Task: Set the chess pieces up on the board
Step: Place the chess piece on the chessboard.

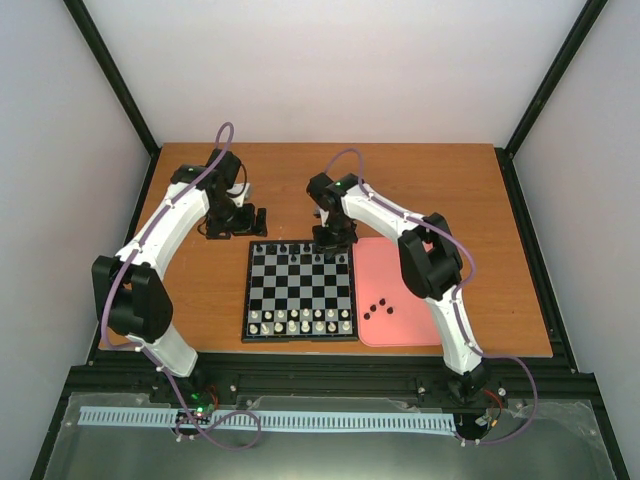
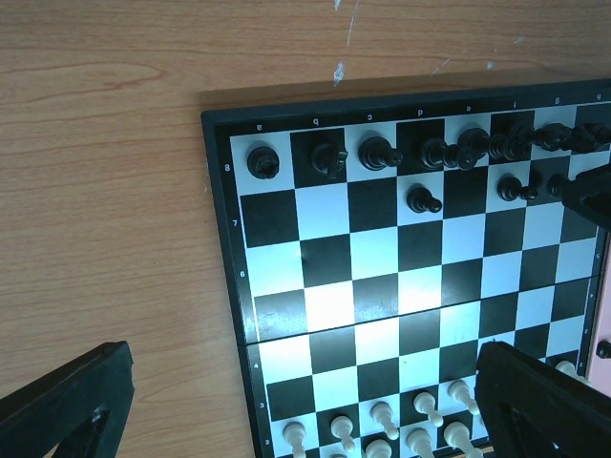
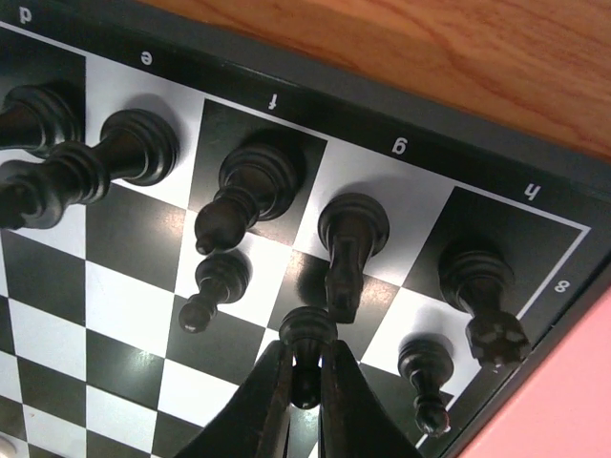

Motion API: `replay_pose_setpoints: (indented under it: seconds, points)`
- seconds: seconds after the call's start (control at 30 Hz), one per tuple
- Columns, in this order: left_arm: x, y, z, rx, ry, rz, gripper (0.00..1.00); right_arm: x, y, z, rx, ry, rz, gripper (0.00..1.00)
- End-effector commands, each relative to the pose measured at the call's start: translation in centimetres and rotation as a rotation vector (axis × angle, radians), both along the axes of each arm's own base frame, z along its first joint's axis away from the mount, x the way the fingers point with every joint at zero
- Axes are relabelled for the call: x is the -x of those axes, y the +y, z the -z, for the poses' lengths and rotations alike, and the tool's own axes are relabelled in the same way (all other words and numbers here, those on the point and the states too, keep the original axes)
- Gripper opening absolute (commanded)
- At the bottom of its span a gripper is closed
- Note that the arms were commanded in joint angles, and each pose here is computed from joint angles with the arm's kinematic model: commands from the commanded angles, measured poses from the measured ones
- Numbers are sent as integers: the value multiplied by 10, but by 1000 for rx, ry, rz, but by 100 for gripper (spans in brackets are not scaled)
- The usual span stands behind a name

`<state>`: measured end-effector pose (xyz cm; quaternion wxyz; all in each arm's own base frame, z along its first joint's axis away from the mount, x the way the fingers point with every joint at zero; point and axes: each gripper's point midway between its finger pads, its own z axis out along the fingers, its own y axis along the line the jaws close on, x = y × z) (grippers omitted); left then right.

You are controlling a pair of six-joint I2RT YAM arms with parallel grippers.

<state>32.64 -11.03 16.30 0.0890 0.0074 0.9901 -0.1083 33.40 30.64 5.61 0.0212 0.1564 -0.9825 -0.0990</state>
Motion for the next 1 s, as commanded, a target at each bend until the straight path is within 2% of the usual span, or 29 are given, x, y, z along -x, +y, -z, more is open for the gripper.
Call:
replay_pose_setpoints:
  seconds: [0.0, 0.4, 0.57, 0.67, 0.97]
  points:
    - [-4, 1, -5, 2, -20, 5, 100, 1, 6, 4, 2, 7, -17, 8]
    - [-4, 0, -4, 8, -16, 7, 100, 1, 4, 10, 21, 14, -14, 12]
    - [-4, 0, -4, 8, -16, 7, 100, 1, 4, 9, 17, 14, -18, 24]
    - [-4, 0, -4, 8, -17, 7, 100, 1, 5, 5, 8, 4, -19, 26]
    - [-4, 1, -7, 7, -24, 6, 100, 6, 11, -54, -89, -63, -36, 30]
